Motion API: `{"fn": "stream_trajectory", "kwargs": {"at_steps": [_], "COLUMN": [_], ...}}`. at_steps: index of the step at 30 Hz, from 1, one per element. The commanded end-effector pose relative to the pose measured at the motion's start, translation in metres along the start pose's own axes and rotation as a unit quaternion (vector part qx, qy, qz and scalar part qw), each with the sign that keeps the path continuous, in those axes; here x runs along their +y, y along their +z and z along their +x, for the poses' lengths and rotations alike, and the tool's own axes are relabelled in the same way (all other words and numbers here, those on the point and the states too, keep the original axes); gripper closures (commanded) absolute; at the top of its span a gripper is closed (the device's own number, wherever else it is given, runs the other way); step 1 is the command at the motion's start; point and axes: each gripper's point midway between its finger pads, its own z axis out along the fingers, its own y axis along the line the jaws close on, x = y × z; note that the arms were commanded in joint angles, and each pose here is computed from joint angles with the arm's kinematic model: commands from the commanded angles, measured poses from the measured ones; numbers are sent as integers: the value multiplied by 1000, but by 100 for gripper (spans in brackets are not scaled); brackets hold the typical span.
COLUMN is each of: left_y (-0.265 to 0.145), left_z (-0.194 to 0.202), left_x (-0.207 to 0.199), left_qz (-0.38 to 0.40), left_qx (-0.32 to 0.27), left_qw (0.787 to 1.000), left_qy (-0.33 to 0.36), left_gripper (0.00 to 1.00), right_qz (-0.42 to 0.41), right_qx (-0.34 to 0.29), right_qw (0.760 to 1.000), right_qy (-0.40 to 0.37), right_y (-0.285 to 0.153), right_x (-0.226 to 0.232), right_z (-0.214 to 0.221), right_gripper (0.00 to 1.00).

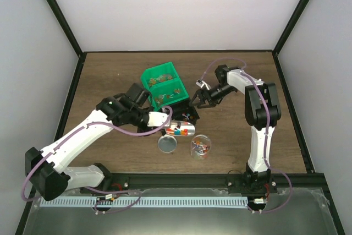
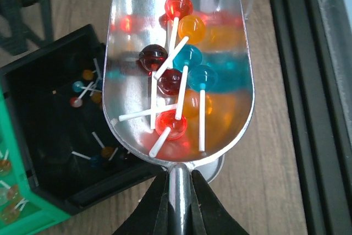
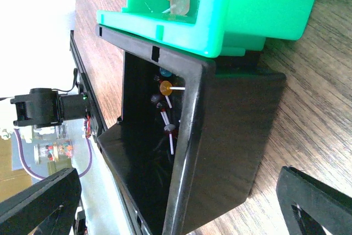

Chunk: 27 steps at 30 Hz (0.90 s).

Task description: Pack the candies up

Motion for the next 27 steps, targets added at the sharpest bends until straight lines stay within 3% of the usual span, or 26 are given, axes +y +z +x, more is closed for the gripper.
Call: {"fn": "stream_trajectory", "kwargs": {"at_steps": [1, 27], "left_y": [-1, 42], "left_z": [-7, -13], "left_x": [-13, -22], "left_qz": [13, 33], "left_qx": [23, 161], "left_qw": [999, 985], "left_qy": [26, 43], "left_gripper": [96, 96], "right_qz": [4, 2], "right_qx": [-26, -38], "right_qw": [999, 999], "right_qy": [-27, -27], "right_y": [-17, -22], "right_x": [15, 17], "right_z": [-13, -13], "right_gripper": [0, 0]}}
